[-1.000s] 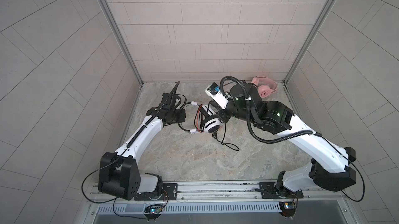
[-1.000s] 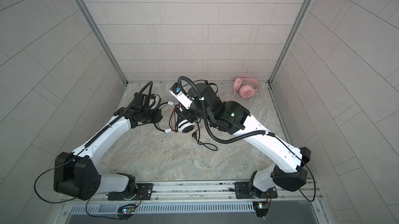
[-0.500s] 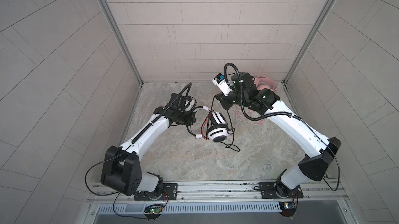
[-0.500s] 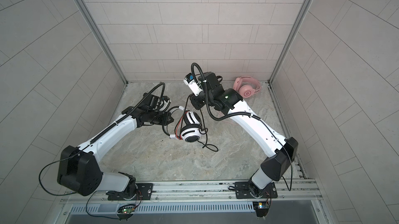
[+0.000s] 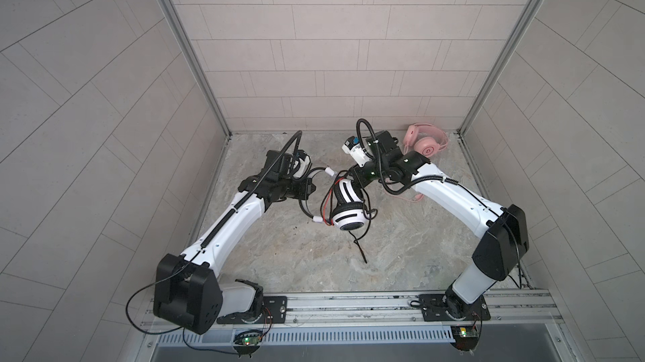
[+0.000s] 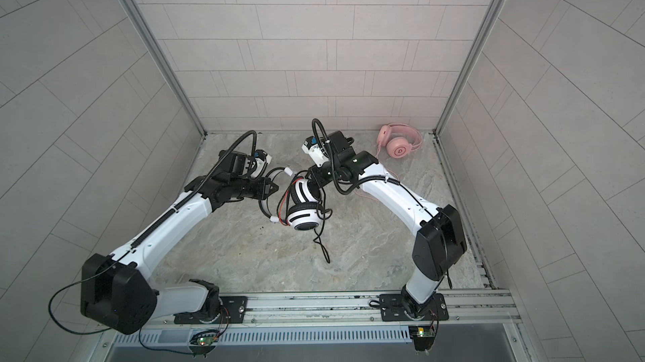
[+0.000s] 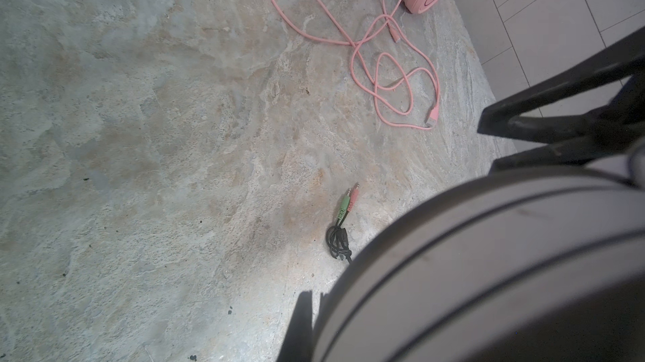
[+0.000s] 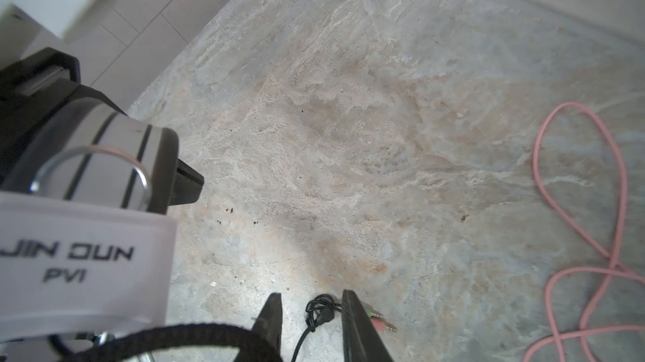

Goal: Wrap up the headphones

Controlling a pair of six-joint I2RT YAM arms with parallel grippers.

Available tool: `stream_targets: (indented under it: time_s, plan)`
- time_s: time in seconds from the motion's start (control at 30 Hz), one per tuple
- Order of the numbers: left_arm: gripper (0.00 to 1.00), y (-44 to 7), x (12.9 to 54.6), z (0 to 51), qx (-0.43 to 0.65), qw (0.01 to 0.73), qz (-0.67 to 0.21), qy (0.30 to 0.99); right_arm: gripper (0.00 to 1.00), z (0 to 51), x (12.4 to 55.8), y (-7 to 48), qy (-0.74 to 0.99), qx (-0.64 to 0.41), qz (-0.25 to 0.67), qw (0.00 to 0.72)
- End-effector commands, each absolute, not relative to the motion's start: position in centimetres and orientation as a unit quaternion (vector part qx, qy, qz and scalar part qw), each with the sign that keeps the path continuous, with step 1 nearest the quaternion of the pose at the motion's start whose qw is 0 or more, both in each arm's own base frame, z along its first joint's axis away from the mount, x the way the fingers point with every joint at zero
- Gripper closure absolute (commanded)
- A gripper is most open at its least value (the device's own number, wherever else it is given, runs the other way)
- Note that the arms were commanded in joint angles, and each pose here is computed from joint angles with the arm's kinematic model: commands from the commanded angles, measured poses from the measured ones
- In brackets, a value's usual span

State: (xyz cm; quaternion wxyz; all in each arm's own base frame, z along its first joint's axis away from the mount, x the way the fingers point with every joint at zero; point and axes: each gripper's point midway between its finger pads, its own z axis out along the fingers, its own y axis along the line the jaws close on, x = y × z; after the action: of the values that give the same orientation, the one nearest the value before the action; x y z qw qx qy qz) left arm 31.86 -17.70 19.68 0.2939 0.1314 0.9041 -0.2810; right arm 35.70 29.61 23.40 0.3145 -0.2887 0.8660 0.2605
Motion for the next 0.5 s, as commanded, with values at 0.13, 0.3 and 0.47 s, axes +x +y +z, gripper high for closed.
stream_targets:
  time_s: [0.13,0.3,0.47]
  plan:
    - [1.00,-17.3,32.8,22.6,0.120,0.341,-0.297,0.884,0.31,27.9,34.9,27.2,0.845,-0.258,0.294,0.365]
    - [1.00,-15.8,33.6,21.8,0.090,0.336,-0.283,0.894,0.21,30.9,33.6,25.9,0.831,-0.249,0.306,0.392]
    - [1.00,-14.2,34.6,21.1,0.053,0.329,-0.280,0.900,0.21,30.7,32.8,24.2,0.834,-0.240,0.294,0.400]
